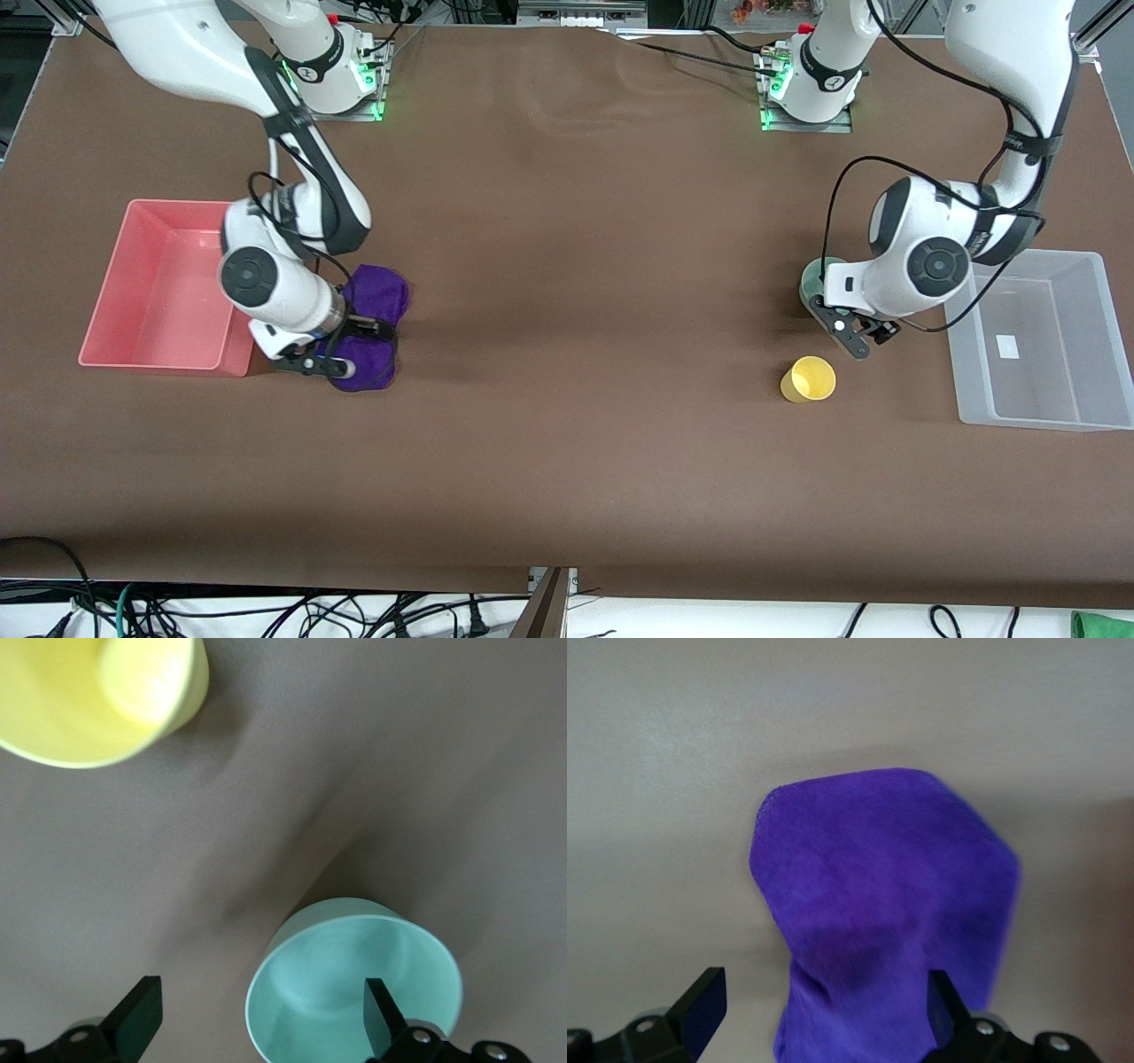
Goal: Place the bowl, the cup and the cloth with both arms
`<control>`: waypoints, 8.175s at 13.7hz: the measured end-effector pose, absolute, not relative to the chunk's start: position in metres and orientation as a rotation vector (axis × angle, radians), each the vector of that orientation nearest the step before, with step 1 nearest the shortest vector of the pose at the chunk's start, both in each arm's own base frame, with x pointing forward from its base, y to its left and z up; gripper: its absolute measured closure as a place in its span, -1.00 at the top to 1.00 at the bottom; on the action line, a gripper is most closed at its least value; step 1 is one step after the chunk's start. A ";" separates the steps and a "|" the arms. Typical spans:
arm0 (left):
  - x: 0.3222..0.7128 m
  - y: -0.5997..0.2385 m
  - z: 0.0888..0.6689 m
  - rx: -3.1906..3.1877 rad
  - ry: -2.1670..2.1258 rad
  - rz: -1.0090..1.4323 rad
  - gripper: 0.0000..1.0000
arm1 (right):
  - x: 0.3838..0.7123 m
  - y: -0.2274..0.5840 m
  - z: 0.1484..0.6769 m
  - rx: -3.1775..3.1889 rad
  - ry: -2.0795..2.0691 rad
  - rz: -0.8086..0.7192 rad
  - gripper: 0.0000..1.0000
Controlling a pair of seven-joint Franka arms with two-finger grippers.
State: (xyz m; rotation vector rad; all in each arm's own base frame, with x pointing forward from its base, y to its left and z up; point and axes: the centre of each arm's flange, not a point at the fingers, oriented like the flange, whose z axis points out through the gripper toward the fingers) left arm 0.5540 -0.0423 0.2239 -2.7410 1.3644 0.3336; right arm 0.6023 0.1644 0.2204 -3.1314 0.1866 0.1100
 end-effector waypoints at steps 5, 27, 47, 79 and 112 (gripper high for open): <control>0.542 -0.032 0.195 -2.728 1.397 0.318 0.71 | 0.584 0.160 0.185 -3.131 0.170 0.079 0.15; 0.609 0.238 0.342 -2.783 1.309 0.449 -0.93 | 0.593 -0.151 0.350 -3.143 -0.232 0.666 -0.90; 0.696 0.086 0.361 -3.086 1.250 0.172 1.00 | 0.598 -0.017 0.509 -3.104 -0.309 0.262 1.00; 0.656 0.233 0.423 -2.912 1.376 0.168 -0.93 | 0.594 -0.007 0.588 -3.154 -0.215 0.145 1.00; 0.669 0.159 0.449 -3.081 1.187 0.041 1.00 | 0.594 -0.008 0.588 -3.155 -0.213 0.142 1.00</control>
